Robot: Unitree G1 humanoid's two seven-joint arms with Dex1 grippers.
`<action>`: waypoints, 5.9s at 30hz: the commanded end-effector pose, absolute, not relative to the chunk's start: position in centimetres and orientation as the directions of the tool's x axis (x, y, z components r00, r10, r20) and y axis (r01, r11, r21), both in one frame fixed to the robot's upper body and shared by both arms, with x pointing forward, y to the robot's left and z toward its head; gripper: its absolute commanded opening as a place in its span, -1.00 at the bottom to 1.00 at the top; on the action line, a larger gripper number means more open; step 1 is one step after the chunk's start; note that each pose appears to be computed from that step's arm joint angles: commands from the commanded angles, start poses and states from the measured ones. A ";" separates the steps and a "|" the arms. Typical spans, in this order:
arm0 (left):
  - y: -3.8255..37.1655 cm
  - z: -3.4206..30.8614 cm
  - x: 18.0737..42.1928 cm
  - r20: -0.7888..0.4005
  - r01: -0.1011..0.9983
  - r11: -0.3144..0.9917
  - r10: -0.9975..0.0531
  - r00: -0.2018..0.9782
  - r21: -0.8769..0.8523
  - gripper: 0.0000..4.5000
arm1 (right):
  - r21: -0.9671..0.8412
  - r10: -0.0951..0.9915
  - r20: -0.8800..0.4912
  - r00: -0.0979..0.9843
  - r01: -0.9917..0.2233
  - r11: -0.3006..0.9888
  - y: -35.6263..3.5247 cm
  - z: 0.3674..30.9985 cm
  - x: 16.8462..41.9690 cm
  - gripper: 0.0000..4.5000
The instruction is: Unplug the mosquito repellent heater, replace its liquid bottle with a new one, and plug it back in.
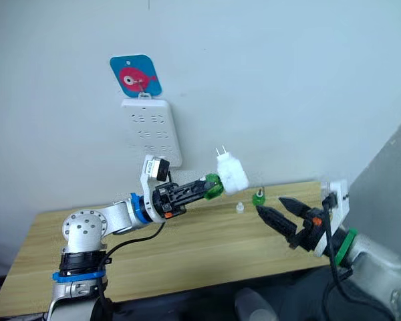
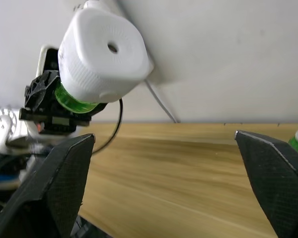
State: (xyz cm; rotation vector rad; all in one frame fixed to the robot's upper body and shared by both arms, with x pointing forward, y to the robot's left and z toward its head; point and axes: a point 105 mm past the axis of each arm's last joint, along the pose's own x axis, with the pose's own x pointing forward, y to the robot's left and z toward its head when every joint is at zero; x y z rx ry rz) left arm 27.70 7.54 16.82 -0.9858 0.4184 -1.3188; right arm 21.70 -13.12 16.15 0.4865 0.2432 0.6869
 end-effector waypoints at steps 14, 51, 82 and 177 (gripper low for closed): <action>7.3 19.8 27.4 0.374 0.514 -0.170 -0.869 0.323 -0.841 0.04 | 0.704 0.594 0.269 0.758 -0.576 0.416 -8.6 20.6 24.9 1.00; 8.3 18.3 26.9 0.341 0.436 -0.175 -0.877 0.339 -0.883 0.36 | 0.692 0.654 0.414 0.633 -0.686 0.225 -5.3 22.3 26.1 0.37; 25.9 18.3 34.5 -0.044 0.592 0.798 -0.591 0.805 0.113 1.00 | 0.047 0.827 -0.004 0.563 -0.826 0.562 -5.5 20.0 25.8 0.35; 19.8 18.6 37.5 -0.174 0.844 0.534 -0.837 0.519 -0.048 -0.42 | -0.113 0.668 0.000 0.744 -0.664 0.740 3.5 20.3 33.3 0.34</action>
